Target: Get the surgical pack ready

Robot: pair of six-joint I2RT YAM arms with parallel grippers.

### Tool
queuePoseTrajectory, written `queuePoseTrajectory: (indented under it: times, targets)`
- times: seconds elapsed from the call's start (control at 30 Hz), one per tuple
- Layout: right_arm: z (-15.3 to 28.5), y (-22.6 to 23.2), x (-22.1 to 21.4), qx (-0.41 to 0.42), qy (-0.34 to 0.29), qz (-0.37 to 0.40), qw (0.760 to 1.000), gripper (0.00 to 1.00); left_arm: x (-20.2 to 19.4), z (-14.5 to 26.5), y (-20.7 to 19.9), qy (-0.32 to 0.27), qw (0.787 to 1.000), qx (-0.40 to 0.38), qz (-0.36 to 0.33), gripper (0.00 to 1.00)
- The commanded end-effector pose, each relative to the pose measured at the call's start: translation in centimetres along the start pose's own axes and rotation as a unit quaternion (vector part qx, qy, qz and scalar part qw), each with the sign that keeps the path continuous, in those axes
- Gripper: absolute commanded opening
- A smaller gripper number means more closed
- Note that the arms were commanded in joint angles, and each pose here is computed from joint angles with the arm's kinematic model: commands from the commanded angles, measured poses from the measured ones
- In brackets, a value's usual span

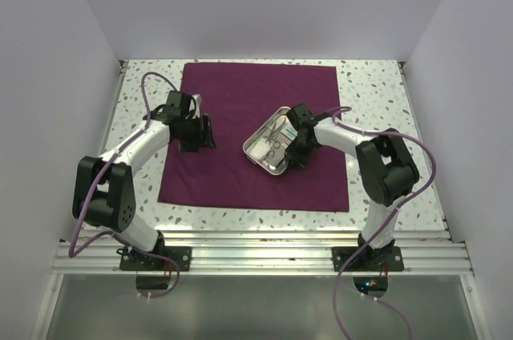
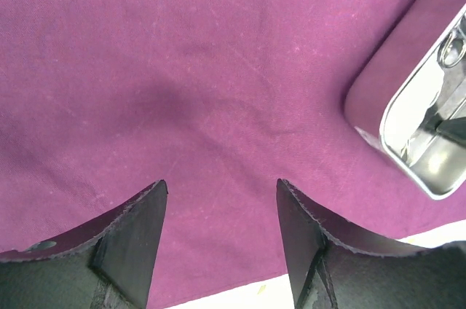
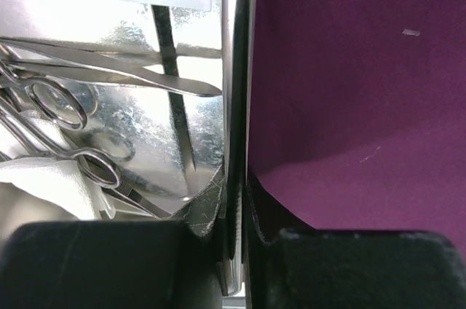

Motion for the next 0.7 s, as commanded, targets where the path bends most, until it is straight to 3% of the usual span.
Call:
queuePoseTrajectory:
  times: [0.0,0.1,0.3,0.4,0.47,0.6,0.67]
  targets:
    - [0.8,1.8,-0.1,0.028,-0.007,0.012,0.999,0.24,0.3,0.1,-0.2,0.0,1.0,0.0,0.006,0.66]
    - [3.0,1.8,-0.2,0.031,-0.011,0.055,0.998,0.49,0.2,-0.2,-0.1,0.003,1.0,0.0,0.005,0.67]
    - [11.3,1.3,5.5,0.026,-0.126,0.201,0.971,0.74,-0.6,-1.3,0.4,0.025,1.0,0.01,0.009,0.66]
    - [13.8,-0.3,11.2,-0.026,-0.191,0.244,0.95,0.82,-0.9,-1.6,1.1,0.03,0.999,0.03,0.003,0.67]
    - [14.3,0.2,14.2,-0.019,-0.215,0.271,0.938,0.85,-1.0,-1.8,1.3,0.037,0.999,0.039,0.002,0.67]
    - [10.3,1.5,19.9,-0.033,-0.199,0.323,0.925,0.86,-1.9,-2.2,1.9,0.051,0.995,0.082,0.002,0.7]
    - [9.0,3.8,21.7,-0.013,-0.216,0.372,0.903,0.86,-2.0,-2.6,1.7,0.054,0.994,0.09,0.001,0.71]
Point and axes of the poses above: each gripper's point midway between its finger pads, its own z axis back along the fingers, its own y axis along the line the jaws close on, x = y × z, the point moved 1 cm from there along z, back along the fingers, and after that the axes turned 3 degrees about z, right-handed, at the moved point
